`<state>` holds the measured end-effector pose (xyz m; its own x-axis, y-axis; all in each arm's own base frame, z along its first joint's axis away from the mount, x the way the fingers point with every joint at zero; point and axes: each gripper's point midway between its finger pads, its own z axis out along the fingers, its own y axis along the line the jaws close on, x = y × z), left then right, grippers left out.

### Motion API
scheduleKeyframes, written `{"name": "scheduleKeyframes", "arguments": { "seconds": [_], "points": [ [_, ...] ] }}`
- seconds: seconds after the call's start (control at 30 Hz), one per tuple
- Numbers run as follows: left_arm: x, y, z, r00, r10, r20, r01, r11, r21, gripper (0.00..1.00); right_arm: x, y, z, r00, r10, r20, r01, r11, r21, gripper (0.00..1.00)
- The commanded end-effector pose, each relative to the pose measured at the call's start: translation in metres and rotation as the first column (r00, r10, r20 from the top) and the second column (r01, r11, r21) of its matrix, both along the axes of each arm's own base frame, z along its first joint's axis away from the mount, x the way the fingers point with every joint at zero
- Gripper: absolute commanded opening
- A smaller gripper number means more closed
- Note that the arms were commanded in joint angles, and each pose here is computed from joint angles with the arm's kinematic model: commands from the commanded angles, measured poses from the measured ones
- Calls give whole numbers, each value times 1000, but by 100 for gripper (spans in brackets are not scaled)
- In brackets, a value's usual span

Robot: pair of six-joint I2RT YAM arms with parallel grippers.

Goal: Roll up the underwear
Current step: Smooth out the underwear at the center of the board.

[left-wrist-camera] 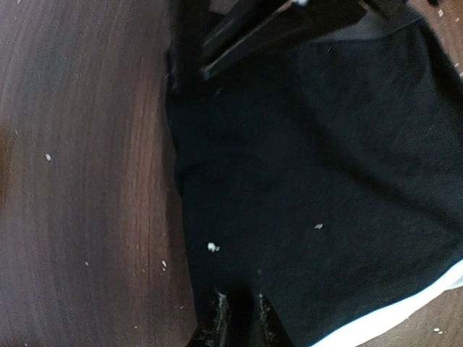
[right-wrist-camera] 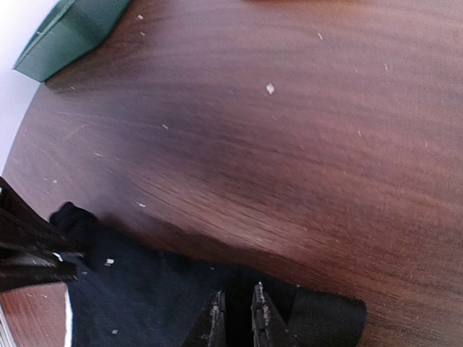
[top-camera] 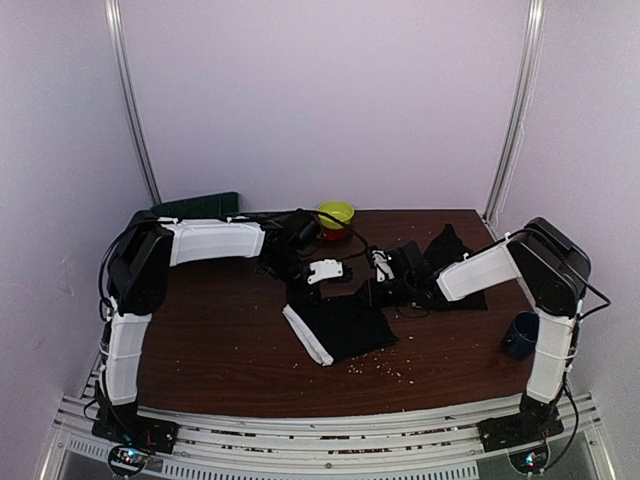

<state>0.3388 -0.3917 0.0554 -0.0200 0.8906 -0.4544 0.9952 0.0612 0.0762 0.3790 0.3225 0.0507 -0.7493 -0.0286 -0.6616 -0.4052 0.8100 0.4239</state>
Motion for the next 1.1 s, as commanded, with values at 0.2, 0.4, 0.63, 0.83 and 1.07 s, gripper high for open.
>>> {"name": "scheduleKeyframes", "arguments": {
  "seconds": [0.2, 0.4, 0.63, 0.83, 1.07],
  "points": [
    [28, 43, -49, 988, 147, 34, -150, 984, 95, 12, 8, -26, -39, 991, -101, -83, 98, 994, -45, 15],
    [31, 62, -61, 980, 190, 50, -196, 969, 152, 9, 11, -48, -46, 981, -180, -76, 170, 977, -126, 14],
    [49, 54, -26, 974, 196, 118, -208, 973, 104, 27, 14, -28, 5, 996, -83, 22, 83, 996, -25, 18],
    [64, 39, 40, 961, 176, 212, -179, 984, -2, 74, -4, -11, 76, 991, 15, 131, -25, 997, 75, 31],
    [24, 23, 56, 984, 62, 169, -53, 997, -57, 80, -35, -4, 73, 993, 76, 88, -86, 989, 122, 31]
  ]
}}
